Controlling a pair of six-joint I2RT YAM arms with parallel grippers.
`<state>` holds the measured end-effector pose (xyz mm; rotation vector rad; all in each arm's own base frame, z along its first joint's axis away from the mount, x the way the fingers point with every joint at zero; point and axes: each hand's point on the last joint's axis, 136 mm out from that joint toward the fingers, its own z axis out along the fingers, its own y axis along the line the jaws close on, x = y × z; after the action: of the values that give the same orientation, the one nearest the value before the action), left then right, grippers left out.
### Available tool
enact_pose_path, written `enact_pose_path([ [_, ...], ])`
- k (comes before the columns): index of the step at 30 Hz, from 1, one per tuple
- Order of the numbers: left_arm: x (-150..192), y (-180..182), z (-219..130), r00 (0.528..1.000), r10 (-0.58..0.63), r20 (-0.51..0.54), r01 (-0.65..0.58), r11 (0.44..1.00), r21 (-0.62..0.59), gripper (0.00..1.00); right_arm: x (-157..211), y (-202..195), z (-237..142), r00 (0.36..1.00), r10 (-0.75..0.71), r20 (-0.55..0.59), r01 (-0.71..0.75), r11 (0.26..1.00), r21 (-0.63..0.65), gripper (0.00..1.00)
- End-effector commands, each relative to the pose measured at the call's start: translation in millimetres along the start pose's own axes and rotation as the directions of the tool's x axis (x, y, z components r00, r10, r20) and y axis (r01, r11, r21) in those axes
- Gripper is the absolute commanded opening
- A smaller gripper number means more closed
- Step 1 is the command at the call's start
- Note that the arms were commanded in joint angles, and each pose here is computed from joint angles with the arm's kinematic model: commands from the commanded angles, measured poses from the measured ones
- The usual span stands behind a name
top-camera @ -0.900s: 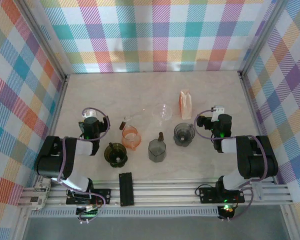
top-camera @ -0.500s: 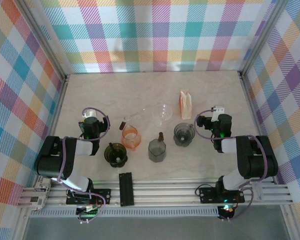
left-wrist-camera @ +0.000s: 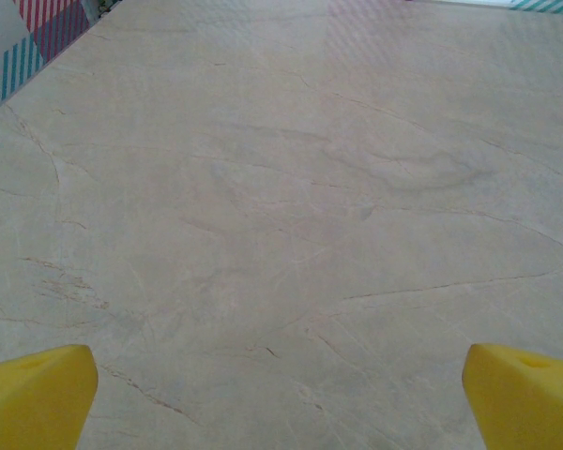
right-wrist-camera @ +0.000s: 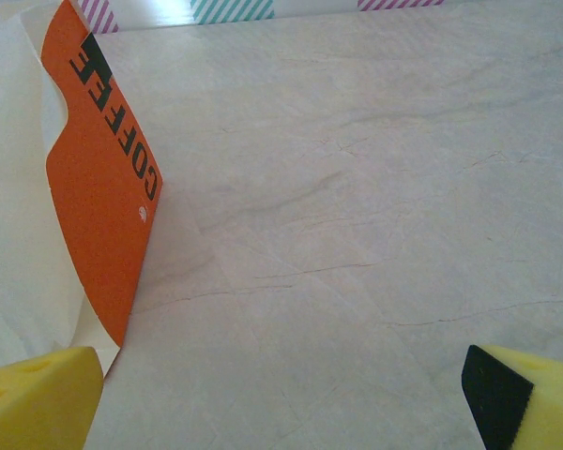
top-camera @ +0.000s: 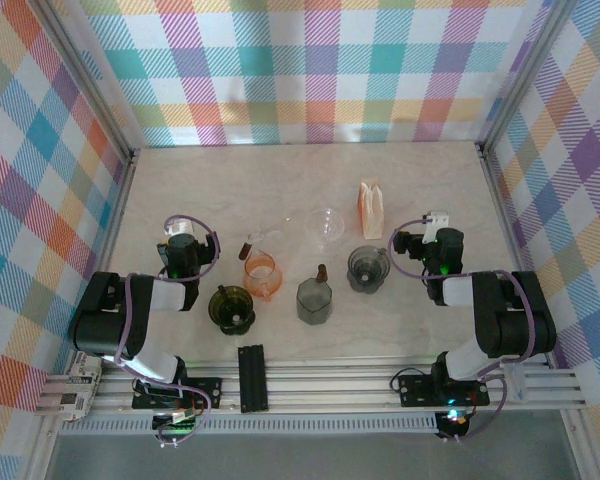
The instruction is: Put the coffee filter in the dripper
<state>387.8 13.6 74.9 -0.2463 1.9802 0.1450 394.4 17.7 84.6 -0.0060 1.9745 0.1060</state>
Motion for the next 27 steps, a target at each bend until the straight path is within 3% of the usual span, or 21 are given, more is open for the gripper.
enact_pose_path([
  [1,-8,-6,0,1.0,0.011,0.03,-0.011,1.0,0.019,1.0,-8,3,1,1.0,-0.008,0.025,0.008,1.0,-0.021,0.99],
  [15,-11,-4,-1,0.999,0.009,0.038,-0.009,1.0,0.008,1.0,-9,2,0,1.0,-0.004,0.029,0.005,1.0,-0.017,0.99],
  [20,-18,-7,-5,0.999,0.021,0.037,-0.022,1.0,0.016,1.0,-19,-9,-6,0.999,0.031,-0.043,-0.028,0.998,0.055,0.99],
  [24,-34,4,-9,1.0,0.013,0.001,-0.013,0.996,-0.084,1.0,-30,-14,-10,0.99,0.089,-0.109,-0.076,0.99,0.12,0.99],
  [27,-52,5,-20,0.999,0.008,0.033,-0.005,0.997,-0.081,1.0,-46,-11,-19,0.992,0.082,-0.093,-0.066,0.984,0.164,0.99],
])
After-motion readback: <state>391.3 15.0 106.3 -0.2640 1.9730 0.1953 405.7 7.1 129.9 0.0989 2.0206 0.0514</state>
